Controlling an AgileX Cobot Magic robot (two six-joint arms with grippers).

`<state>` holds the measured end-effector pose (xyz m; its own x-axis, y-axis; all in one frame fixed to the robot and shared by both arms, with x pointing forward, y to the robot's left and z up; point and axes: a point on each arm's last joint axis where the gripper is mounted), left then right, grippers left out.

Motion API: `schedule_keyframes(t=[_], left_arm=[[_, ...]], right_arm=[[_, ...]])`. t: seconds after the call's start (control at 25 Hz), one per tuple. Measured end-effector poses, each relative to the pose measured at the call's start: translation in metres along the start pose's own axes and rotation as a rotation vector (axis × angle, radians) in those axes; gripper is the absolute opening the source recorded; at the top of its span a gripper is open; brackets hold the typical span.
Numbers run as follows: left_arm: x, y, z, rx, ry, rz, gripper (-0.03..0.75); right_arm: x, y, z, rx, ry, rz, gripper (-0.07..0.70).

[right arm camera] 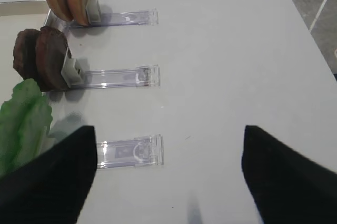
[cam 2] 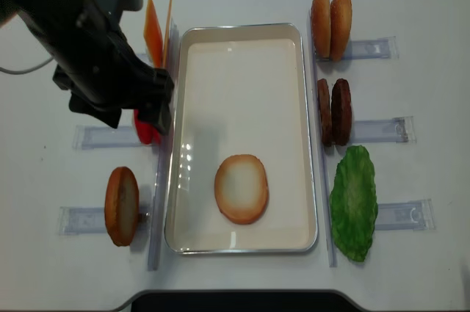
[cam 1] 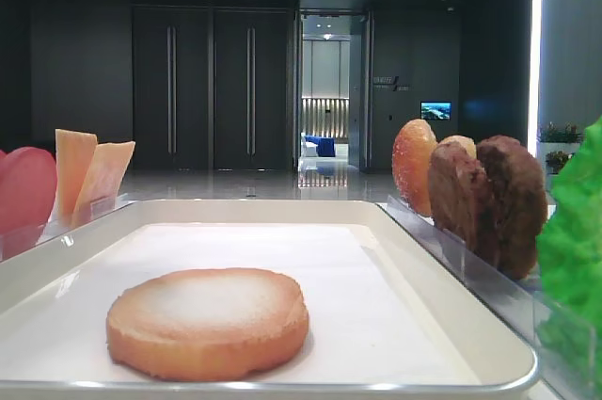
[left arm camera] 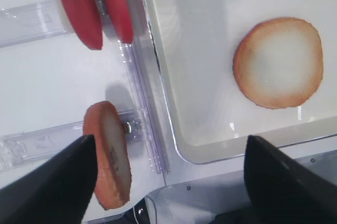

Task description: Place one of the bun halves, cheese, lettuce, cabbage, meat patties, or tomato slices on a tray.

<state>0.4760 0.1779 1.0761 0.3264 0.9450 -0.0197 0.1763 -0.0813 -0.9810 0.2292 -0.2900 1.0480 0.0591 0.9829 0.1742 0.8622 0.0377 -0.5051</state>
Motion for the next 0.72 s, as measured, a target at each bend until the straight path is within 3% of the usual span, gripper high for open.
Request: schedule_keyframes(t=[0.72], left_arm=[[0.077,-0.02,0.04,-0.052,-0.197,-0.148,0.62]], right_arm=[[0.0,0.0,0.0,0.0,0.0,0.0,0.538]])
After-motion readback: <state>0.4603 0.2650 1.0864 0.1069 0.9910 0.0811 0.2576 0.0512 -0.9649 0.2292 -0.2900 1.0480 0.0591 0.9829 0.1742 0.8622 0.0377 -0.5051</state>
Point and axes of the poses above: a point on each arm's last joint axis where the gripper is mounted, y pointing out along that axis toward the gripper, x along the wrist's bending axis when the last joint is at zero, z = x × y, and after that the axes turned 10 degrees about y, right-handed
